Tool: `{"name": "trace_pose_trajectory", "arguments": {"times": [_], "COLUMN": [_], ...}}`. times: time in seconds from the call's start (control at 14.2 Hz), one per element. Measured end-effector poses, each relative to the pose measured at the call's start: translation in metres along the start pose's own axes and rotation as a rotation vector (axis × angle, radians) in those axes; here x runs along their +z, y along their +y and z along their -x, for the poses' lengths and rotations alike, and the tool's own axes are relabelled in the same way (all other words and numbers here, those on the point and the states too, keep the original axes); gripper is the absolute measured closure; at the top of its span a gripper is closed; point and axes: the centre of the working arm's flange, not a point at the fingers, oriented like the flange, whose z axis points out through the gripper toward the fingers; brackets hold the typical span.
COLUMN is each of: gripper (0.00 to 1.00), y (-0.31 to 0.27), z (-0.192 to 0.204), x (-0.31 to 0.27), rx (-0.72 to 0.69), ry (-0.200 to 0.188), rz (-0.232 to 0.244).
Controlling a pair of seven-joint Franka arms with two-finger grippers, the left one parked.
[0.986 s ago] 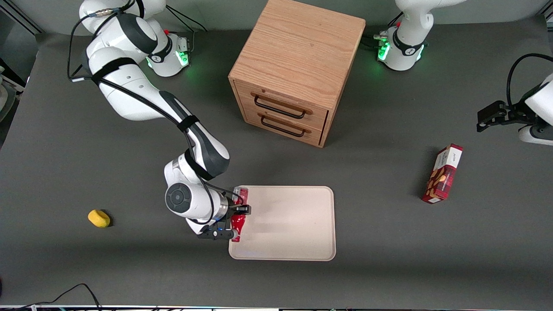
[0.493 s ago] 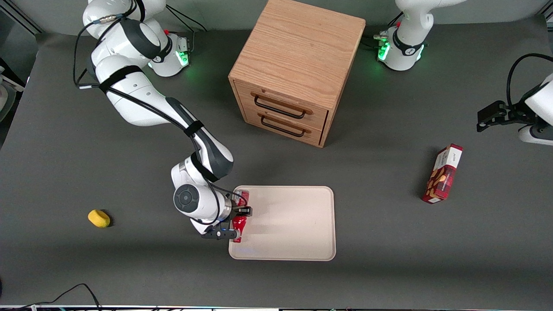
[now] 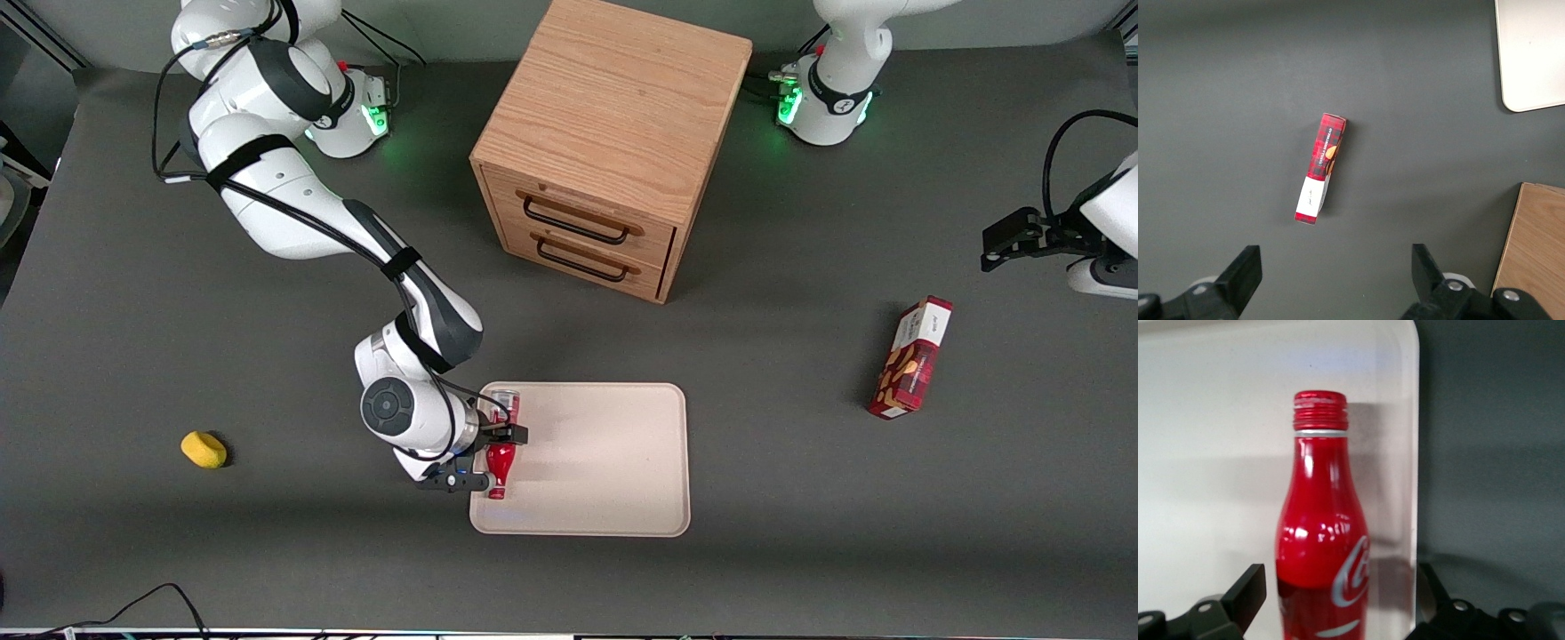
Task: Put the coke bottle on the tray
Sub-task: 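Lower the bottle onto the tray near its edge, then open the right gripper to release the bottle on the tray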
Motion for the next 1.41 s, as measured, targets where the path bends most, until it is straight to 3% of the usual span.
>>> {"name": "trace_pose_trajectory", "arguments": {"times": [0.42,1.41], "gripper": [0.00,0.00], "y": [0.001,-0.006], "z": [0.000,-0.004], "x": [0.001,-0.014], "rx": [-0.007,0.014], "ry": [0.011,0.034], "rz": [0.022,0.005]}}
